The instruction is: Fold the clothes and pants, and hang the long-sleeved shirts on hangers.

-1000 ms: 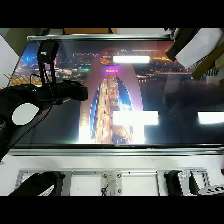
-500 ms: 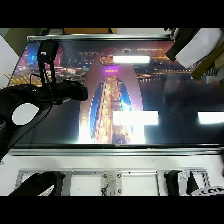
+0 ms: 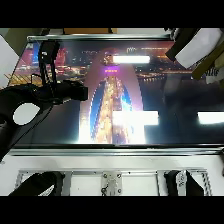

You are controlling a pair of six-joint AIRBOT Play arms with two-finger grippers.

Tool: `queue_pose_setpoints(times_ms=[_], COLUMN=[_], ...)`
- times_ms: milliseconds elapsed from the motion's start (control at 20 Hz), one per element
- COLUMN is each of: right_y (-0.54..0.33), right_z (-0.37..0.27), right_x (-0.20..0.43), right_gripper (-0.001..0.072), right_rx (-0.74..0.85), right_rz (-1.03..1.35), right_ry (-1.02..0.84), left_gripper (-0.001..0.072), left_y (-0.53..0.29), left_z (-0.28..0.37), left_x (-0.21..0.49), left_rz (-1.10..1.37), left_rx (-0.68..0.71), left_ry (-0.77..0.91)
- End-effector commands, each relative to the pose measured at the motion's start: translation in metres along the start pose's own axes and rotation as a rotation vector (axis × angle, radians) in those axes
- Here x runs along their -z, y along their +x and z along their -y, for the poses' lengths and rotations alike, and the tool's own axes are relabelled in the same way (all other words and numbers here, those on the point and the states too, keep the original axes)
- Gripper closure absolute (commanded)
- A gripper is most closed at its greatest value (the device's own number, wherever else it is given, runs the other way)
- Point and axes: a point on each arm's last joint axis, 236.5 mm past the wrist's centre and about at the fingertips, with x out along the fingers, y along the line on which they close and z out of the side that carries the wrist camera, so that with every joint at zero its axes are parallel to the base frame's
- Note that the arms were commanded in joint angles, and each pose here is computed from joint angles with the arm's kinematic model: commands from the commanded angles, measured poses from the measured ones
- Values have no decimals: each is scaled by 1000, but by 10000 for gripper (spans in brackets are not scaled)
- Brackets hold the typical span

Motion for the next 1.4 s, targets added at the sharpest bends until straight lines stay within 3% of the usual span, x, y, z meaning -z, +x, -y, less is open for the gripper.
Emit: queue_pose_setpoints(times_ms=[0, 100, 250, 500, 850, 950, 1350], right_y=[-15, -55, -119, -183, -191, -191, -191], right_z=[-168, -248, -332, -405, -415, -415, -415], right_x=[103, 155, 209, 234, 241, 241, 241], right_gripper=[358, 359, 358, 359, 369, 690, 685], right_rx=[-569, -847, -1116, -1381, -1411, -1411, -1411], right_rz=[-258, -422, -637, -751, -776, -776, -775], right_ry=[75, 63, 100, 150, 161, 161, 160], left_gripper=[685, 685, 685, 685, 685, 685, 685], left_y=[2, 2, 2, 2, 2, 2, 2], left_z=[1, 5, 6, 7, 7, 7, 7], left_x=[2, 2, 3, 3, 3, 3, 3], left_rz=[-9, -10, -12, -12, -11, -11, -11], left_rx=[3, 19, 22, 24, 24, 24, 24], left_ry=[-3, -15, -14, -10, -10, -10, -10])
